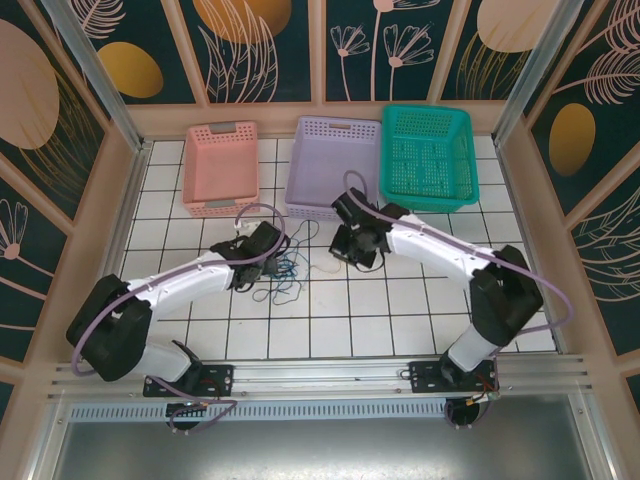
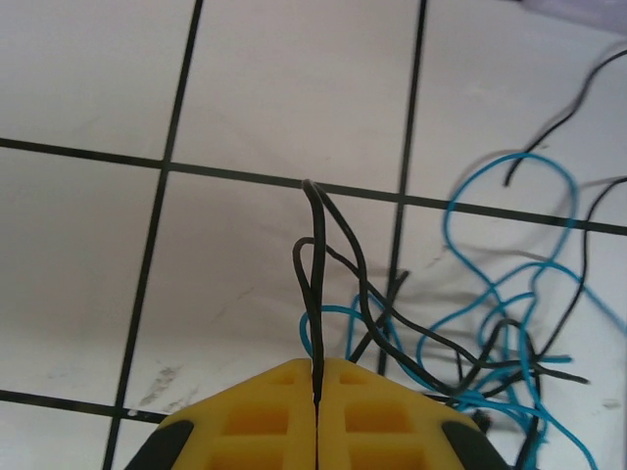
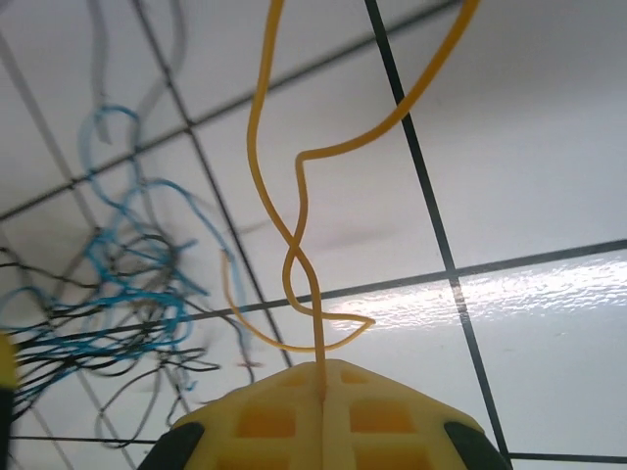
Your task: Untangle the cables
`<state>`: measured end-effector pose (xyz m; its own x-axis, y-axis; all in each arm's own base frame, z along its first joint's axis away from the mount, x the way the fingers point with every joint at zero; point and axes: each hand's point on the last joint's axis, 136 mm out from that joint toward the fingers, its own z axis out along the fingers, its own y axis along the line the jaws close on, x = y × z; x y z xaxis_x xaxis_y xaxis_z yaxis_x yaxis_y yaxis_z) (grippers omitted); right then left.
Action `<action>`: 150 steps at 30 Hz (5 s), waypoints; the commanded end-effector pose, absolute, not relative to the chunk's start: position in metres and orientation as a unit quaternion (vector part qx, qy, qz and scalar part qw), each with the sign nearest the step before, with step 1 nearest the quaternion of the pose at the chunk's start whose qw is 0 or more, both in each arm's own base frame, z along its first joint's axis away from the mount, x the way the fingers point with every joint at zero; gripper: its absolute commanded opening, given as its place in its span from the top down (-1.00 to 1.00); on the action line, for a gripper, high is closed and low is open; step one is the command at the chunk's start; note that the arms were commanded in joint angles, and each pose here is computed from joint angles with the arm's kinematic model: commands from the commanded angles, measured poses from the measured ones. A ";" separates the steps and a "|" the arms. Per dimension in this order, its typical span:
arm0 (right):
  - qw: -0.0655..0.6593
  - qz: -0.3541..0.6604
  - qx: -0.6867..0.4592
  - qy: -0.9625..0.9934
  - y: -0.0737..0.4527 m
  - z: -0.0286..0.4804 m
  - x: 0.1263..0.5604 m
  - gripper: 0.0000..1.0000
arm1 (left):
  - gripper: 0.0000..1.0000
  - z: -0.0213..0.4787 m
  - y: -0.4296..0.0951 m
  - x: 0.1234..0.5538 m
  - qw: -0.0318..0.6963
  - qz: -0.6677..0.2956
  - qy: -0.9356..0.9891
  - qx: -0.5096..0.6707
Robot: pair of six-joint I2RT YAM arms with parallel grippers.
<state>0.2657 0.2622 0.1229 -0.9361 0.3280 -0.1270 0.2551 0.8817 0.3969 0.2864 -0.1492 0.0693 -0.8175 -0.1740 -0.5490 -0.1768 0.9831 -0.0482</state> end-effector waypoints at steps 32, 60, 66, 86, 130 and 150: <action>0.292 0.348 0.135 0.880 0.220 0.296 0.341 1.00 | -0.67 0.256 -0.234 0.346 0.386 -0.263 0.879 -0.097; 0.234 0.379 0.103 0.889 0.268 0.272 0.325 1.00 | 0.57 0.257 -0.296 0.374 0.326 -0.399 0.845 -0.144; 0.226 0.370 0.074 0.898 0.262 0.259 0.306 1.00 | 1.00 0.277 -0.253 0.407 0.374 -0.362 0.837 -0.170; 0.134 0.279 -0.135 0.941 0.306 0.174 0.227 1.00 | 1.00 0.332 -0.146 0.478 0.460 -0.310 0.810 -0.192; 0.258 0.412 0.009 0.874 0.291 0.284 0.317 -0.28 | 1.00 0.428 0.002 0.492 0.618 0.001 0.752 -0.228; 0.246 0.402 0.032 0.881 0.275 0.267 0.306 -0.27 | 1.00 0.316 0.047 0.602 0.554 -0.022 0.779 -0.292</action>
